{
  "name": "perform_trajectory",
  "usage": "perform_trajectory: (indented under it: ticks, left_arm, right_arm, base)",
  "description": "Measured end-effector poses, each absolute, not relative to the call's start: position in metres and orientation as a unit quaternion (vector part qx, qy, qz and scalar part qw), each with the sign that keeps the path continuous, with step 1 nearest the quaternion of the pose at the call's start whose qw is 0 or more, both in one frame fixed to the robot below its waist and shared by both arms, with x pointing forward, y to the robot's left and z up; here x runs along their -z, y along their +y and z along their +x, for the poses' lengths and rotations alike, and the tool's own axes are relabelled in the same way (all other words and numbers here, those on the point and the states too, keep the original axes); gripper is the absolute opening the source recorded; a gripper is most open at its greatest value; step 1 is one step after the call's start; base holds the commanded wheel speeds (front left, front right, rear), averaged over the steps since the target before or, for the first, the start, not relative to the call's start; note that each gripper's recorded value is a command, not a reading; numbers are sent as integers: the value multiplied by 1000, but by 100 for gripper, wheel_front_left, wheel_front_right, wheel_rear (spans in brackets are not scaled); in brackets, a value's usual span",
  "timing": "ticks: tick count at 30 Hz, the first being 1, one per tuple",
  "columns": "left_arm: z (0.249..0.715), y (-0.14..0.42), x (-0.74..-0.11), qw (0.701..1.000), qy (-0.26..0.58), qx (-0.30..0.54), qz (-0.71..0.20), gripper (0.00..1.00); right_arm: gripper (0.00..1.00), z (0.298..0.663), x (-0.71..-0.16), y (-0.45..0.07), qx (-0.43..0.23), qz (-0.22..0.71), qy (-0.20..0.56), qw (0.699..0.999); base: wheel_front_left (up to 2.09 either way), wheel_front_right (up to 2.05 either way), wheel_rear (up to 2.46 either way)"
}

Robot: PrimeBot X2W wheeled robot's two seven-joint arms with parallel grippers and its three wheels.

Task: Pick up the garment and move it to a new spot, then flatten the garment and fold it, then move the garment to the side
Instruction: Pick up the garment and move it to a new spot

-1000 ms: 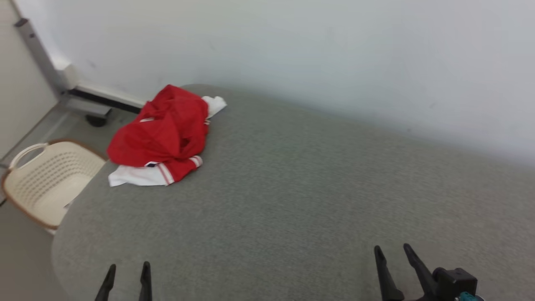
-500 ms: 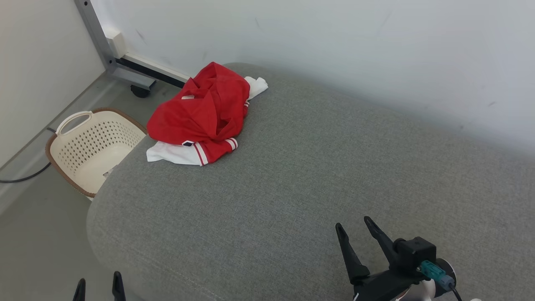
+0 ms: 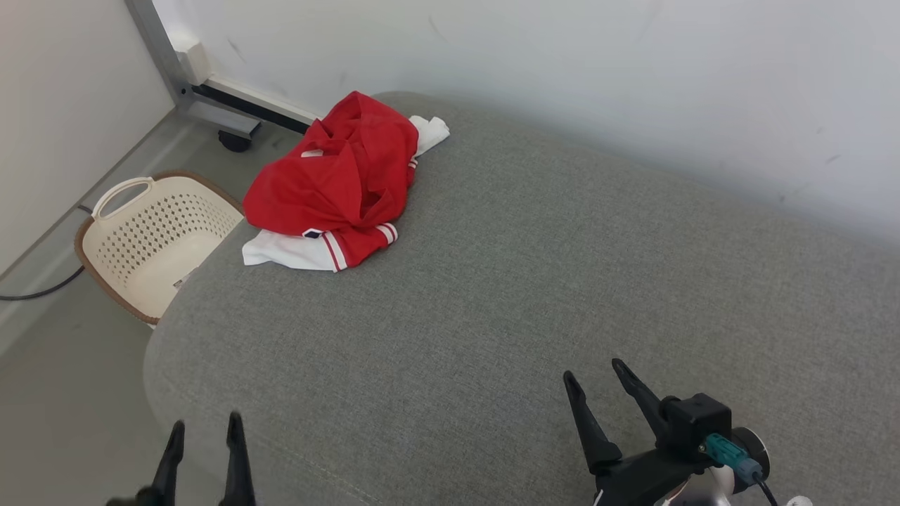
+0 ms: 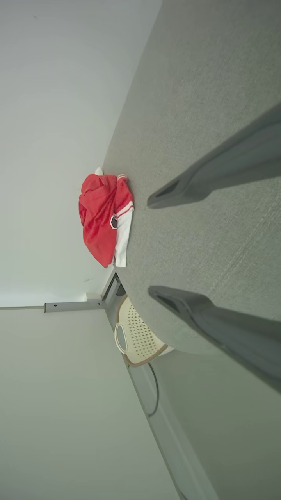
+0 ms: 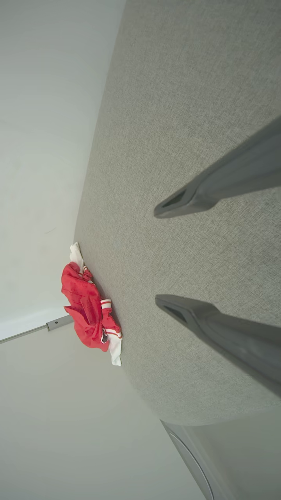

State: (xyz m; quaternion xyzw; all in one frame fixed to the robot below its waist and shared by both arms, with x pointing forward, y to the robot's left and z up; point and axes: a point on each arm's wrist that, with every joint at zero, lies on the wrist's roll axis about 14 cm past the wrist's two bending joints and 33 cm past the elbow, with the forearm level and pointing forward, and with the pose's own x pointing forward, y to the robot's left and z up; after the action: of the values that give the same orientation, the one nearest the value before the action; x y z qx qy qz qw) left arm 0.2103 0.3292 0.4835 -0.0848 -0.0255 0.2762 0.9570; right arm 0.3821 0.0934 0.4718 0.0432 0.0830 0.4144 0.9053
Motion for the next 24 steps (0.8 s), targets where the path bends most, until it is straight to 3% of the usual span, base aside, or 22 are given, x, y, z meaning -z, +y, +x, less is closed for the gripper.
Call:
perform_trajectory:
  ticks: [11,14,24]
  left_arm:
    - [349,345,-510,979,18,-186,-86,100]
    - [380,354,-523,970,9,-188,-154,100]
    - [440,393,-477,948,134,-228,-177,100]
  right_arm:
    - [100,397,-462,71,-406,14,100,908]
    - [100,402,-473,71,-417,2,88,905]
    - [100,430,-466,14,-367,-24,108,924]
  base:
    - [0,0,0]
    - [0,0,0]
    - [0,0,0]
